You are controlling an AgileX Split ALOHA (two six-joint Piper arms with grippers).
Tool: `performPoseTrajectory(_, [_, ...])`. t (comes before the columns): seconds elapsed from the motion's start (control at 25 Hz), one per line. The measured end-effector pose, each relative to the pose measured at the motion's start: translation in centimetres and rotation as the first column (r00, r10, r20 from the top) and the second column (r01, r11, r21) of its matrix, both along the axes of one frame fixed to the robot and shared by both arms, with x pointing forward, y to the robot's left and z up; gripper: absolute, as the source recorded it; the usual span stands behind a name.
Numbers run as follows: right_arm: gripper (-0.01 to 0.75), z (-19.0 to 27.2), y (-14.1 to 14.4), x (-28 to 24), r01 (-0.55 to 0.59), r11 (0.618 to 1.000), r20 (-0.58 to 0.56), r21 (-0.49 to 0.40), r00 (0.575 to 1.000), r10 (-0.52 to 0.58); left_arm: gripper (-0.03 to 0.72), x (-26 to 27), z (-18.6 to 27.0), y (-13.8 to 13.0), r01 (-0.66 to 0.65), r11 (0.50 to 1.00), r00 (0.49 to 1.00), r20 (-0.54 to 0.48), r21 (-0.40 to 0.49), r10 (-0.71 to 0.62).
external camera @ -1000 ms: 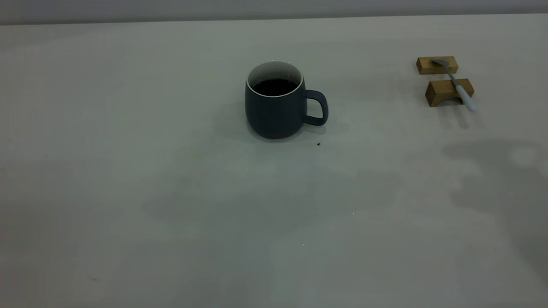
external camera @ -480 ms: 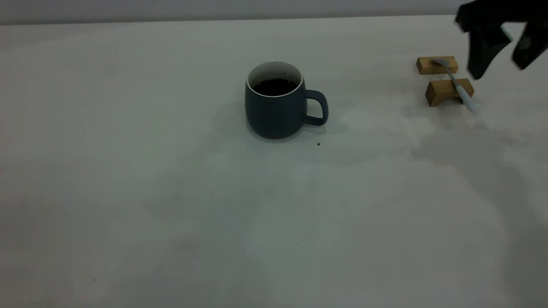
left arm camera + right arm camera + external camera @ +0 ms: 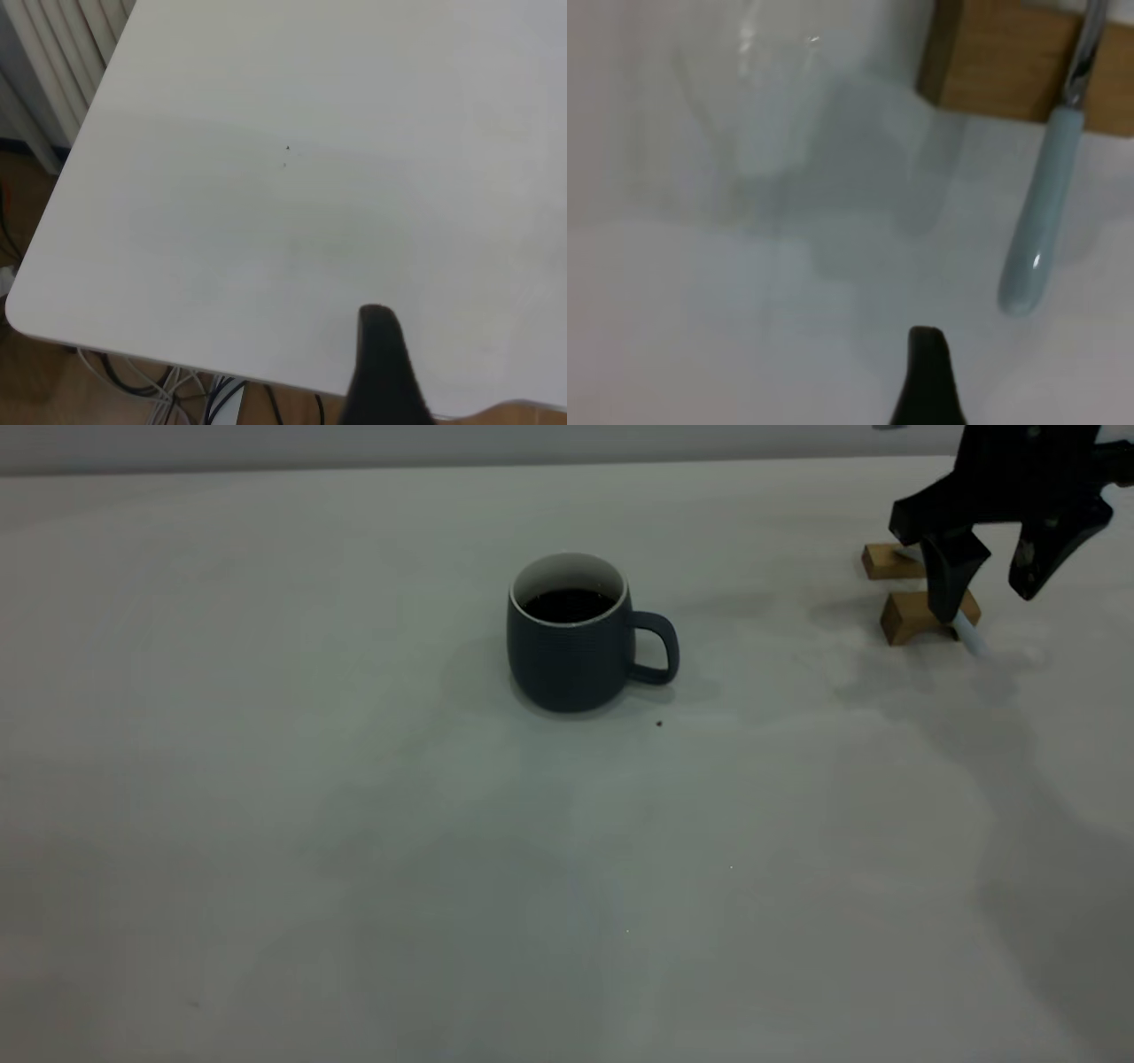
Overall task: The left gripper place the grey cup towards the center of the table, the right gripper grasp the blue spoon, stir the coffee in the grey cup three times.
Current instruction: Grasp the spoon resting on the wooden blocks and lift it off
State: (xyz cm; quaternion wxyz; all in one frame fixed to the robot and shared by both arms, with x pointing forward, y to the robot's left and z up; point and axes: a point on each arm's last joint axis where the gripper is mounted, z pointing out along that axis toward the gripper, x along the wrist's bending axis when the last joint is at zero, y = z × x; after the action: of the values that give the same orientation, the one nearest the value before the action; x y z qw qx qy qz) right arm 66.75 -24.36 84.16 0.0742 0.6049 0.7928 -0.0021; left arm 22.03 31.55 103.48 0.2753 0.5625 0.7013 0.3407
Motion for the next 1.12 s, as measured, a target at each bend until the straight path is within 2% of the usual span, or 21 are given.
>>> performPoseTrajectory(0.68, [0.623, -3.6, -0.1, 1.3, -0.016, 0.999, -0.054, -0.041, 0.998, 0.014, 0.585, 0.0, 0.0, 0.0, 0.000, 1.000, 1.000, 0.000, 0.000, 0.000])
performPoseTrajectory(1.12, [0.608, -4.4, -1.7, 1.5, 0.024, 0.999, -0.047, -0.036, 0.999, -0.026, 0.585, 0.0, 0.0, 0.0, 0.000, 1.000, 1.000, -0.001, 0.000, 0.000])
